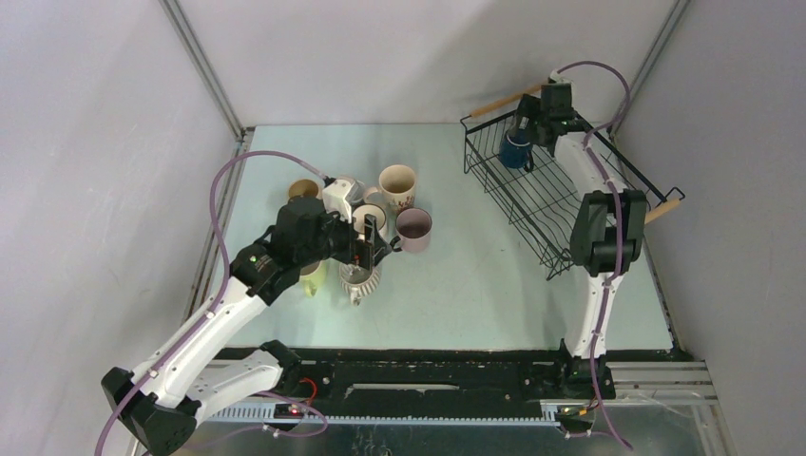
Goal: Unload the cups from the dish rack
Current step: Adjust the cup in the dish rack, then unload the cup from the dish rack.
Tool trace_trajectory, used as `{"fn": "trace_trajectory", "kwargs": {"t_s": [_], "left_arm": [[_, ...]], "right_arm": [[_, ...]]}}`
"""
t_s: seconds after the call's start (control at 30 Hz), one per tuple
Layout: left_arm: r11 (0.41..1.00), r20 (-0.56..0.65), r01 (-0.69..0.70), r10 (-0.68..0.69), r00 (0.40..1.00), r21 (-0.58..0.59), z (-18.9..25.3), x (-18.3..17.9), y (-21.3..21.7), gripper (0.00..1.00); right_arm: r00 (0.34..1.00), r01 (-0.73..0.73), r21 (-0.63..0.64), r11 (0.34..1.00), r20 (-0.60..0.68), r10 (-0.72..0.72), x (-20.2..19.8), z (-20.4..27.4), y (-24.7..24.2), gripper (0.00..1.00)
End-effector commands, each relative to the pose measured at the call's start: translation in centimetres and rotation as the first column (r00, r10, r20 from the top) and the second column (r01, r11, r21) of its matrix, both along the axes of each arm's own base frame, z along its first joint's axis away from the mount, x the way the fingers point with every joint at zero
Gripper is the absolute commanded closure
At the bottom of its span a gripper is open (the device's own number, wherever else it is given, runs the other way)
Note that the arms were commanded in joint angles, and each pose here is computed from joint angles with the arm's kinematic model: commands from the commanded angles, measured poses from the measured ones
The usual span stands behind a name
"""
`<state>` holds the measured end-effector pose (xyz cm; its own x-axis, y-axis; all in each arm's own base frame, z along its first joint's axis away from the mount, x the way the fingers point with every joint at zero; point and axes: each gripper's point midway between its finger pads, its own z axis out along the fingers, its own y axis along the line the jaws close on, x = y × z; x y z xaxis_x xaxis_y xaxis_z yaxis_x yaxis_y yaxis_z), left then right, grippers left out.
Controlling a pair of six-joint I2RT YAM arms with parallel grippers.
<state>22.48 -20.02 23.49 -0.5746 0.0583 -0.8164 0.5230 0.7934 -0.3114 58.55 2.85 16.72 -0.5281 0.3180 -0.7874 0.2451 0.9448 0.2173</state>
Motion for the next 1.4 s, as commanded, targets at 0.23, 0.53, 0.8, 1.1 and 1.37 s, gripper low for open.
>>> {"fn": "trace_trajectory", "kwargs": {"t_s": [0.23,0.53,0.8,1.1,1.37], "left_arm": [[0.999,0.021,0.016,-0.016,1.0,-0.031,0.6,0.2,-0.5,0.0],[0.999,0.015,0.02,-0.02,1.0,-0.032,0.5,0.2,-0.7,0.0],[0.999,0.013,0.022,-0.022,1.0,-0.034,0.5,0.2,-0.7,0.0],[0.999,0.005,0.03,-0.03,1.0,-0.041,0.4,0.0,-0.9,0.0],[0.999,0.0,0.033,-0.033,0.999,-0.043,0.2,0.0,-0.9,0.0]], "right_arm": [[0.973,-0.228,-0.045,0.973,-0.034,0.226,2.2,-1.6,1.2,0.0],[0.971,-0.221,-0.026,0.975,-0.102,0.218,1.7,-4.8,1.2,0.0],[0.965,-0.224,-0.037,0.974,-0.145,0.217,0.3,-6.8,2.9,0.03],[0.974,-0.172,-0.067,0.983,-0.161,0.159,-0.5,-6.8,3.8,0.15],[0.97,-0.17,-0.076,0.982,-0.189,0.154,-0.4,-7.4,3.4,0.33]]}}
